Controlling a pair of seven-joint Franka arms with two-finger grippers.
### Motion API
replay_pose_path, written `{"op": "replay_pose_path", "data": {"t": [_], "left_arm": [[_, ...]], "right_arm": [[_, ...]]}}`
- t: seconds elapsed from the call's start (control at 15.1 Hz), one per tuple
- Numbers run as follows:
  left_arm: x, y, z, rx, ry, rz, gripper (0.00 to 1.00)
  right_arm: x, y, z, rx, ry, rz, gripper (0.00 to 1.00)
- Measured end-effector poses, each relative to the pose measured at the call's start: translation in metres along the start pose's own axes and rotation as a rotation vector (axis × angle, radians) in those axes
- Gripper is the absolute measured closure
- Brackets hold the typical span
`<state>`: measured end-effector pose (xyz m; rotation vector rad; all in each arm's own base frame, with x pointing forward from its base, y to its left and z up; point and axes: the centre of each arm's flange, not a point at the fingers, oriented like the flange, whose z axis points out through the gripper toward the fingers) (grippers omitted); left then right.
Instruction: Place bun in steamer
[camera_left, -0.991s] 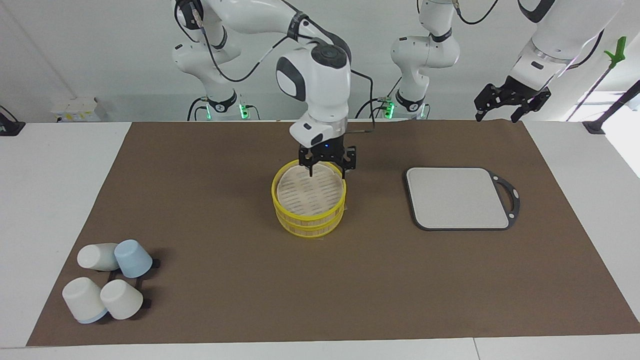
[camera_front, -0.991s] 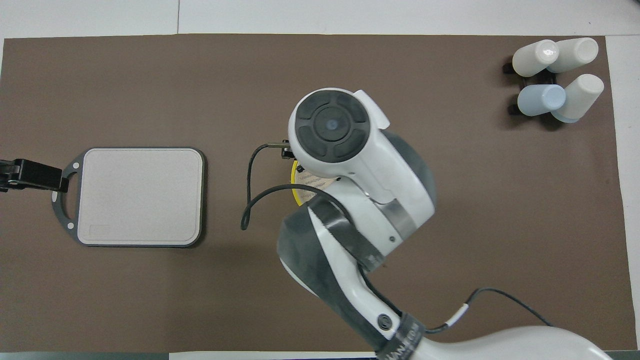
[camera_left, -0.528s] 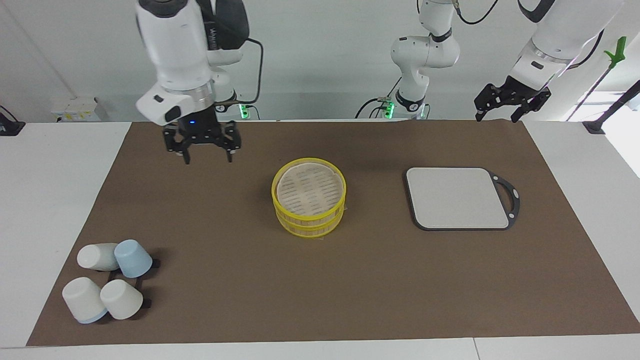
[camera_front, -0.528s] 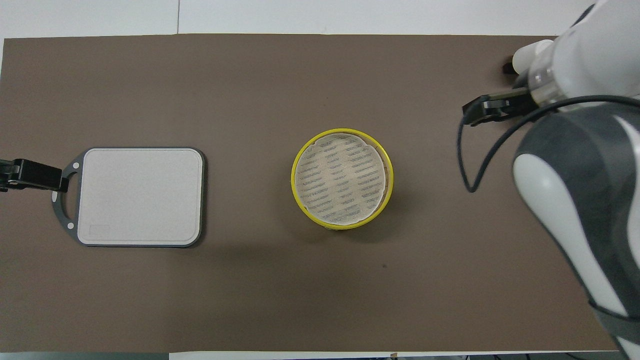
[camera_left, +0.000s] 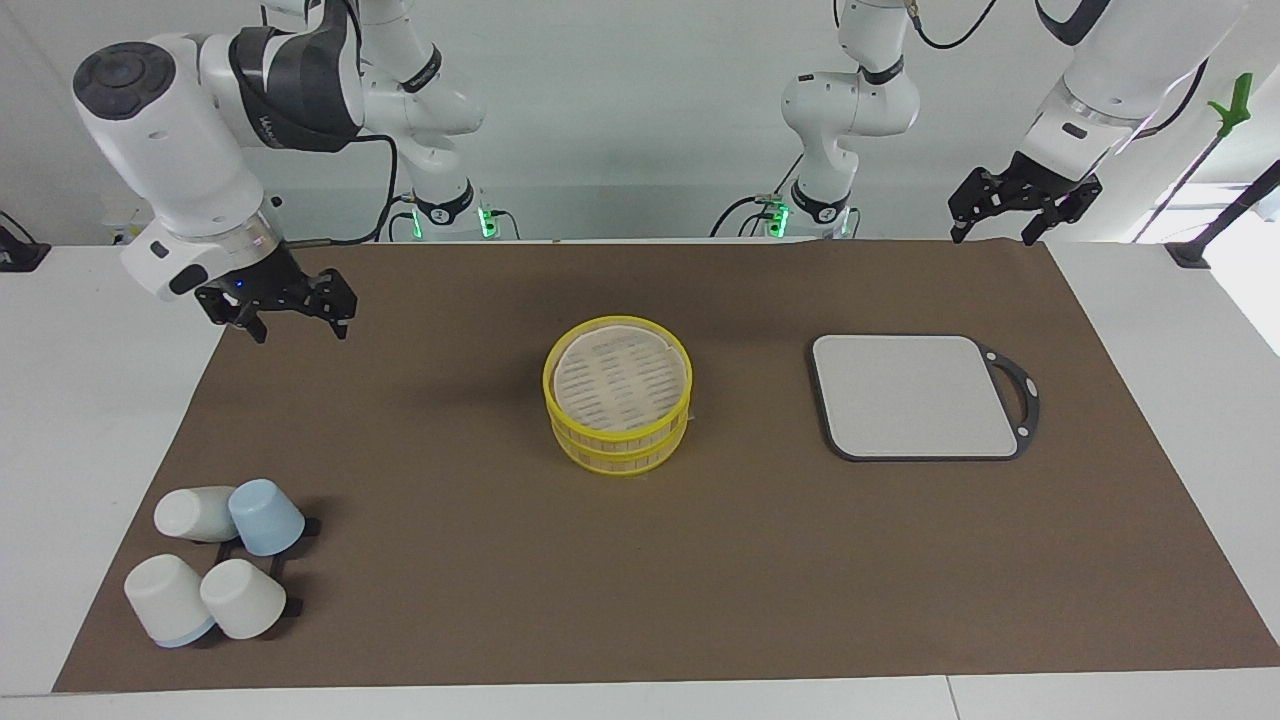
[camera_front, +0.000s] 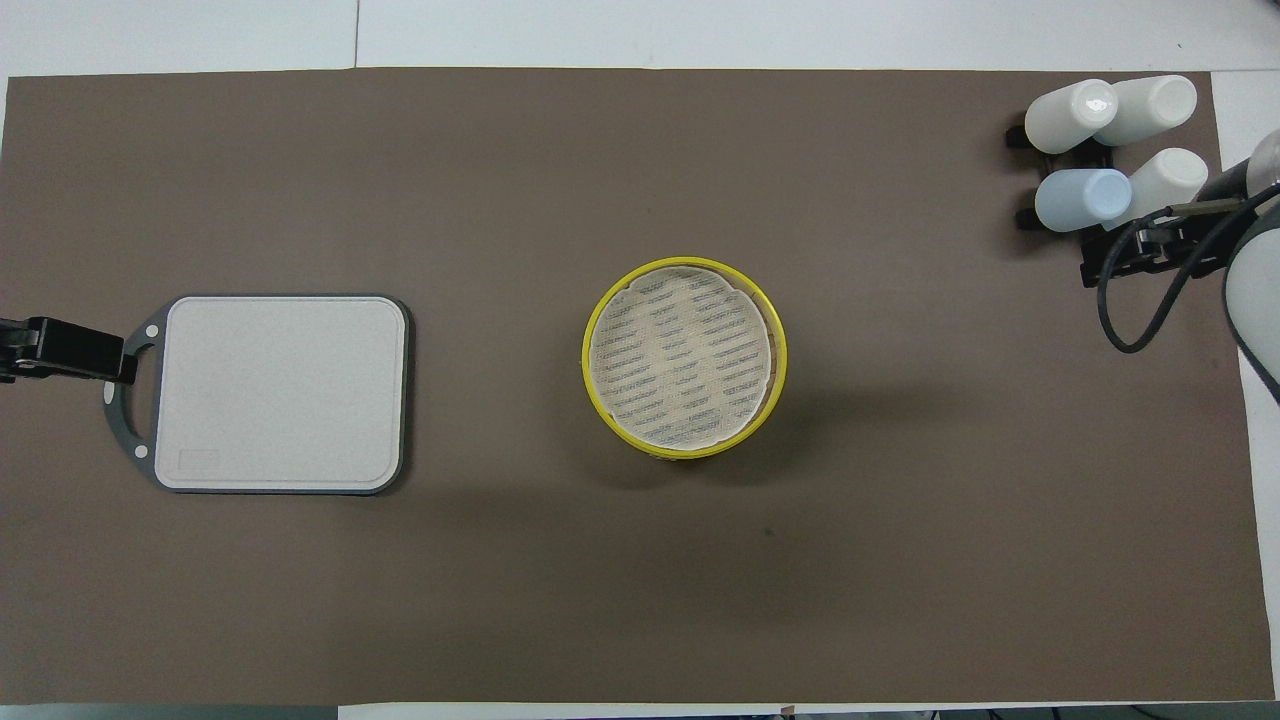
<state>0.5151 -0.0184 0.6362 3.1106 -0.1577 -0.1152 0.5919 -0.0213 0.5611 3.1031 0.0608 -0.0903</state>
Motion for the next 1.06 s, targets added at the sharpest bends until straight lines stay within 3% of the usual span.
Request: {"op": "replay_pose_path", "data": {"t": [0.26, 1.06], "left_arm": [[0.0002, 0.0001, -0.0002, 0.000, 0.002, 0.000, 0.00], [0.0012, 0.0012, -0.0009, 0.001, 0.011, 0.002, 0.00]], "right_arm": [[-0.0008, 0.0001, -0.0041, 0.002, 0.031, 0.003, 0.00], [-0.0019, -0.0018, -0.0029, 0.010, 0.030, 0.004, 0.00]]}}
